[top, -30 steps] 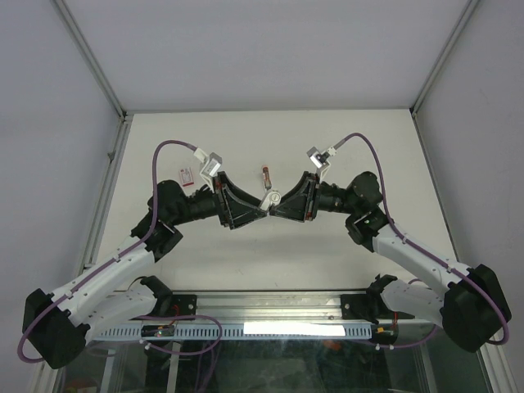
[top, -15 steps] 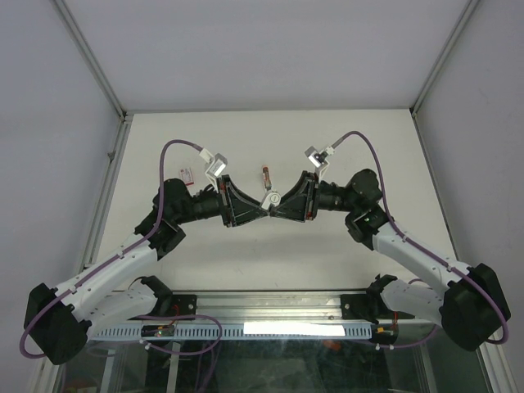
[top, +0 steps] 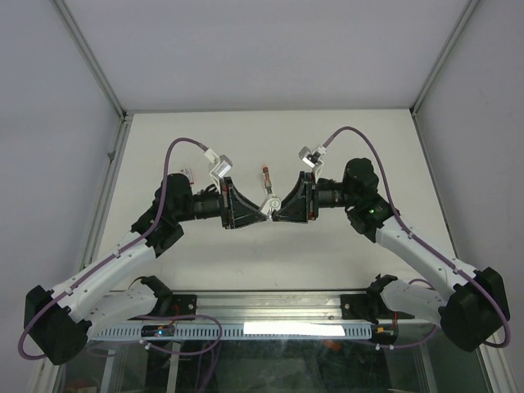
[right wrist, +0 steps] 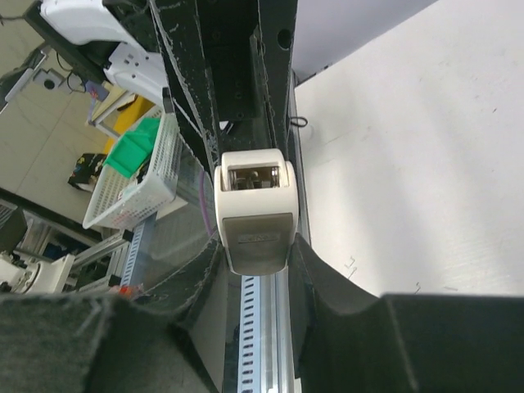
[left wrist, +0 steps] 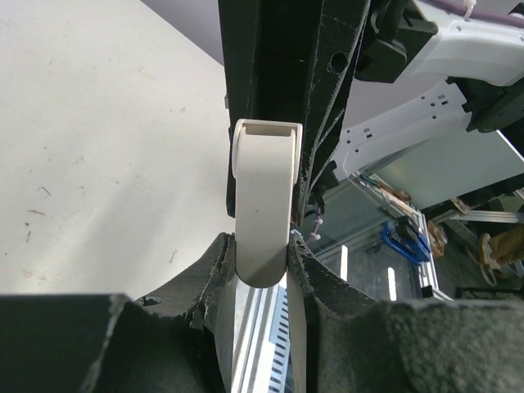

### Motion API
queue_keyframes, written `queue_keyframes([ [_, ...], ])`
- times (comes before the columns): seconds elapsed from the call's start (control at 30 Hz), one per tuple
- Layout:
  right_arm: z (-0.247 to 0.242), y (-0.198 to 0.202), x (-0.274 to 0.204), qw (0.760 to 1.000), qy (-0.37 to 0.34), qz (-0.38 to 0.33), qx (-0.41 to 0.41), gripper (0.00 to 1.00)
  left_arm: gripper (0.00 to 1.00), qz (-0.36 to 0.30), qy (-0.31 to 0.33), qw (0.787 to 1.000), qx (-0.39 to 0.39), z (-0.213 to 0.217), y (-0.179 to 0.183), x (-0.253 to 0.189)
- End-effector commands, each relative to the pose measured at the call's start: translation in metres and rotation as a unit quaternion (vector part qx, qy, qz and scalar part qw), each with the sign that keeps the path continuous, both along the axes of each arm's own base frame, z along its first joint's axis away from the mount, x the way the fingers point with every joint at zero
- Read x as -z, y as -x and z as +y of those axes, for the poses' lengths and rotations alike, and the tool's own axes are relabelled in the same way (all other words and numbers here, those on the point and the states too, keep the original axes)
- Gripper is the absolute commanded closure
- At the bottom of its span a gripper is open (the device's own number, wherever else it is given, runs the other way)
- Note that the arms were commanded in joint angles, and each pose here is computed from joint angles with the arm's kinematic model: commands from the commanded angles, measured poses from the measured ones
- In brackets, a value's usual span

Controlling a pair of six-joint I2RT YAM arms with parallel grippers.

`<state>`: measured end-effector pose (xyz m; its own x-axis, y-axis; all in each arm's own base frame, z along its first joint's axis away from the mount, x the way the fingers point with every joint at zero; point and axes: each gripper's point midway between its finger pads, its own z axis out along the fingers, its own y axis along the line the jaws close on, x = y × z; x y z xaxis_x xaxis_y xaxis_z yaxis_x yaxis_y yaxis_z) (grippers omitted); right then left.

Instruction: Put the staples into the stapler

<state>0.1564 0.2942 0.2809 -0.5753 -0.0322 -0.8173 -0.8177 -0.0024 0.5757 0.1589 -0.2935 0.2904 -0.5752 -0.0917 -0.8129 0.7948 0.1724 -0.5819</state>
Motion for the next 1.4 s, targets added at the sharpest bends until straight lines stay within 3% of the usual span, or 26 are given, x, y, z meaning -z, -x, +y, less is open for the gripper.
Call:
queue_keyframes([
  [0.0, -0.008, 0.005, -0.003, 0.999, 0.013, -0.024, -0.02, 1.0, 1.0, -0.032, 0.01, 0.999, 0.03, 0.002, 0.014, -0.025],
  [0.3, -0.011, 0.009, 0.0, 0.999, 0.028, -0.021, -0.038, 1.0, 1.0, -0.03, 0.005, 0.999, 0.043, 0.004, 0.02, -0.026],
  [0.63, -0.022, -0.015, 0.042, 0.992, 0.122, -0.018, 0.006, 1.0, 1.0, -0.008, -0.106, 0.994, 0.014, 0.021, 0.015, 0.002],
  [0.87, -0.031, -0.043, 0.062, 0.981, 0.171, -0.022, 0.085, 0.72, 1.0, 0.023, -0.146, 0.989, 0.014, 0.031, 0.023, 0.019],
  [1.13, -0.035, -0.059, 0.074, 0.974, 0.183, -0.022, 0.134, 0.59, 1.0, 0.038, -0.149, 0.988, 0.031, 0.032, 0.031, 0.024],
  [1.37, -0.037, -0.062, 0.064, 0.973, 0.165, -0.036, 0.156, 0.44, 1.0, 0.085, -0.203, 0.975, -0.032, 0.036, 0.008, 0.047],
])
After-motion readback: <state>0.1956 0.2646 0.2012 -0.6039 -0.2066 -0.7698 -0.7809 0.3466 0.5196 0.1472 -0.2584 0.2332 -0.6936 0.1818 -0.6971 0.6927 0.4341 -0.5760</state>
